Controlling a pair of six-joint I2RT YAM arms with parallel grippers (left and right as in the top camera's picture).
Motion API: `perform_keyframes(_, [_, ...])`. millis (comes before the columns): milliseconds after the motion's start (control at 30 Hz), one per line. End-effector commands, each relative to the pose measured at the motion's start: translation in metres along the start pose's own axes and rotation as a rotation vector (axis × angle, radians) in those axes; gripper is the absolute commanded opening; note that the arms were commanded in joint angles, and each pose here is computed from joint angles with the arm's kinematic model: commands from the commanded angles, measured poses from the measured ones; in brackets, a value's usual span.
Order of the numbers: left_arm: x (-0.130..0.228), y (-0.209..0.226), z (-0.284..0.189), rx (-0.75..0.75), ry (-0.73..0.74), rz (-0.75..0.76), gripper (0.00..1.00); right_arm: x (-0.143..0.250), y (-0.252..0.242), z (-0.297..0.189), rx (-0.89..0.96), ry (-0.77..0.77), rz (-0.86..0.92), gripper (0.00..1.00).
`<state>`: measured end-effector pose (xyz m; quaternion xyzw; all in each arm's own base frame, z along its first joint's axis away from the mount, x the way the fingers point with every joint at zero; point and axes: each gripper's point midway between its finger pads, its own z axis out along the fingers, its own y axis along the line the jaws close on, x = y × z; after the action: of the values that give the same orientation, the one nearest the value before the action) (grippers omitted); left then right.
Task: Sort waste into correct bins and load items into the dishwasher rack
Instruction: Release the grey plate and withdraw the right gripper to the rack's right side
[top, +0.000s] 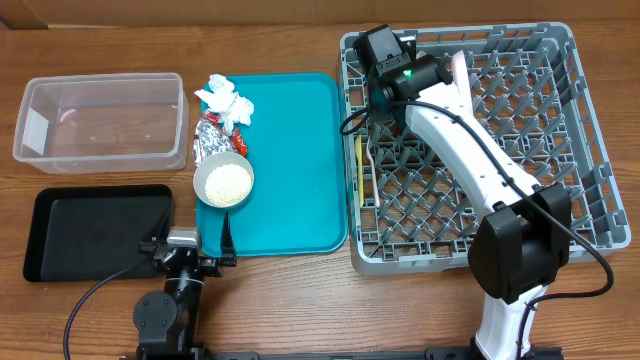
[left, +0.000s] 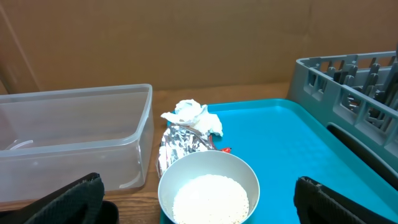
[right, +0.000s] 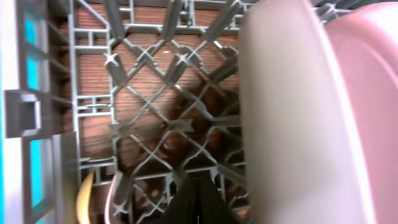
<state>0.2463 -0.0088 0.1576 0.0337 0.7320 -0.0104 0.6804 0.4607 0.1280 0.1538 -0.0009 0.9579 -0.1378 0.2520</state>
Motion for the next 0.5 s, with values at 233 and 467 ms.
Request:
perform_keyframes(233, [0.000,0.001,0.000,-0.001,-0.005,0.012,1.00,-0.025,-0.047,-0.062,0.099,-0.155,0.086,0.06])
perform_keyframes(467, [0.000,0.001,0.000,-0.001,-0.005,0.012,1.00,-0.026,-0.016,-0.081,-0.071,-0.146,0.062,0.07])
